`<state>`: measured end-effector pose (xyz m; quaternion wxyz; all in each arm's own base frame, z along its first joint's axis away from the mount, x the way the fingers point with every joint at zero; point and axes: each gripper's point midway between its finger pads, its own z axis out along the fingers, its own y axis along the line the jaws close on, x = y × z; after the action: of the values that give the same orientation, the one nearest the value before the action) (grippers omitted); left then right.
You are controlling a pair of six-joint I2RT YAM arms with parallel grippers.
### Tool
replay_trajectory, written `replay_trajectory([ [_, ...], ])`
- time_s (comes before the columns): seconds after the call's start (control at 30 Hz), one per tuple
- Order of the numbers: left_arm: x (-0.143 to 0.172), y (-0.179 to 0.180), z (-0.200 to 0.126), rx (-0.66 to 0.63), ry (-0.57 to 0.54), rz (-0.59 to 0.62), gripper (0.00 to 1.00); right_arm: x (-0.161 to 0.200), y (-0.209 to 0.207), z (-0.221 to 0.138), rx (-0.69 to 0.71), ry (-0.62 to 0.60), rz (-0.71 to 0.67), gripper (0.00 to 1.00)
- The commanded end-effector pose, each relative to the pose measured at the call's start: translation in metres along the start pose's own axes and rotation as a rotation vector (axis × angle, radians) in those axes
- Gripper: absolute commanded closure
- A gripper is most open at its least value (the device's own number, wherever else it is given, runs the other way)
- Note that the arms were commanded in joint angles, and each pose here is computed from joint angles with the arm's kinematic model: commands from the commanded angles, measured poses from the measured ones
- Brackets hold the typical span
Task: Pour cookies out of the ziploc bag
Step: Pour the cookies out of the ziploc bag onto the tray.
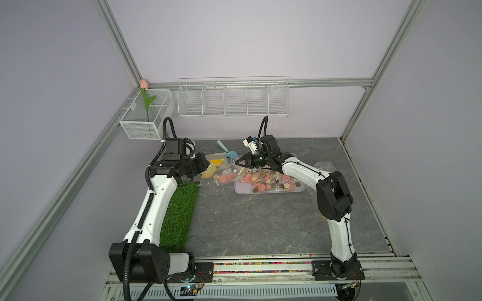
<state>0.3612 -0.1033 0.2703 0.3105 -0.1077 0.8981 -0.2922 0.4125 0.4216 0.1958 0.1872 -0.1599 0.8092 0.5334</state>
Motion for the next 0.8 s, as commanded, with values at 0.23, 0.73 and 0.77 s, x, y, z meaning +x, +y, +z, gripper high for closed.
replay_trajectory([
  [0.23, -0.015, -0.040, 0.021, 0.111, -0.010, 0.006, 1.00, -0.032, -0.004, -0.048, -0.012, -0.094, 0.006, 0.93],
  [0.73, -0.041, -0.066, 0.060, 0.163, -0.048, 0.042, 1.00, -0.046, -0.055, -0.043, -0.003, -0.116, 0.032, 0.93],
  [0.77, -0.042, -0.067, 0.063, 0.163, -0.053, 0.049, 1.00, -0.046, -0.059, -0.041, -0.009, -0.118, 0.031, 0.93],
])
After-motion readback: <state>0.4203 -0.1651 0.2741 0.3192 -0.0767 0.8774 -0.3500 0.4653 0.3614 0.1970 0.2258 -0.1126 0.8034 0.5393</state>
